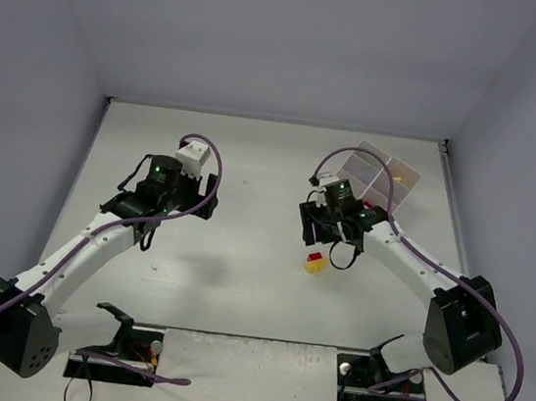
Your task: Sort the legos into containers by color
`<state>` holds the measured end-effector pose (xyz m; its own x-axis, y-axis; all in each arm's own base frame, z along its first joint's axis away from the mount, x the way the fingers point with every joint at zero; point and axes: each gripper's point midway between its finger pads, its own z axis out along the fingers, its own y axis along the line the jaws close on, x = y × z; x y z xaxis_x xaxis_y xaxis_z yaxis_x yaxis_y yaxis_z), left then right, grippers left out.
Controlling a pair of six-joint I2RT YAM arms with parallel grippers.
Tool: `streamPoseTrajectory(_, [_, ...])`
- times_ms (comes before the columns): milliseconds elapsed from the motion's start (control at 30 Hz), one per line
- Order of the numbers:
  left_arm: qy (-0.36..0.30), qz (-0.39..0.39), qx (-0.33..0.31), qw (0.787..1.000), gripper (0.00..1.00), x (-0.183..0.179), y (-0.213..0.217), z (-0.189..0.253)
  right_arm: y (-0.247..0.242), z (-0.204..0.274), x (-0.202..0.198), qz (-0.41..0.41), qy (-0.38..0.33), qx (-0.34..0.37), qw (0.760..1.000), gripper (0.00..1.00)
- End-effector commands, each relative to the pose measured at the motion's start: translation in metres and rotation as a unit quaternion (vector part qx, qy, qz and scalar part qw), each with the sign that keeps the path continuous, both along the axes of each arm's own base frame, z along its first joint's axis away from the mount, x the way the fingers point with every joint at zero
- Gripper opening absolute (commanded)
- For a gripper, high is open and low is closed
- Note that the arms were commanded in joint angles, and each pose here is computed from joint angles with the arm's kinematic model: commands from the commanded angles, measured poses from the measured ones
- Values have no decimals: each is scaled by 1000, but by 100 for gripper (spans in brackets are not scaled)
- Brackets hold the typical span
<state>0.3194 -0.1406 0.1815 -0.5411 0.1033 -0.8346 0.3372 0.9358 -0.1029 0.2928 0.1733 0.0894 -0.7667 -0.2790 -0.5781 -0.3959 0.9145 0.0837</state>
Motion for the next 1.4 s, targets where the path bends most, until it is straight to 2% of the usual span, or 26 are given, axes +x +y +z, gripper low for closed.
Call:
streamPoseTrajectory(0, [-40,-10,-15,999,80,8,-7,25,4,-8,-6,-36,29,-3,999,58])
streamPoseTrajectory(133, [-43,-9,-14,999,80,7,-7,27,3,-26,-15,-52,61,-13,997,58])
streamPoseTrajectory(800, [-46,-12,-13,999,80,5,-9,29,-4,-63,-27,-92,121,-36,988,54])
streamPoseTrajectory(933, [-46,-13,-14,999,80,5,-9,30,-4,-66,-30,-94,128,-35,987,45])
streamPoseTrajectory(1000, [-46,-14,-14,999,80,4,-9,29,-4,-69,-33,-94,134,-34,986,43])
streamPoseTrajectory(1100, [-48,-13,-15,999,80,4,-9,31,-4,-70,-33,-93,136,-34,986,35])
streamPoseTrajectory(1133, [-47,-13,-14,999,80,4,-9,30,-3,-69,-33,-93,135,-33,986,31])
streamPoseTrajectory(1233, [-47,-14,-16,999,80,4,-10,31,-1,-62,-26,-86,117,-36,989,5])
streamPoseTrajectory(1267, [-48,-13,-18,999,80,4,-9,32,1,-58,-23,-83,108,-36,990,1])
streamPoseTrajectory(1367, [-44,-9,-28,999,80,4,-11,31,13,-36,-3,-74,56,-17,996,0])
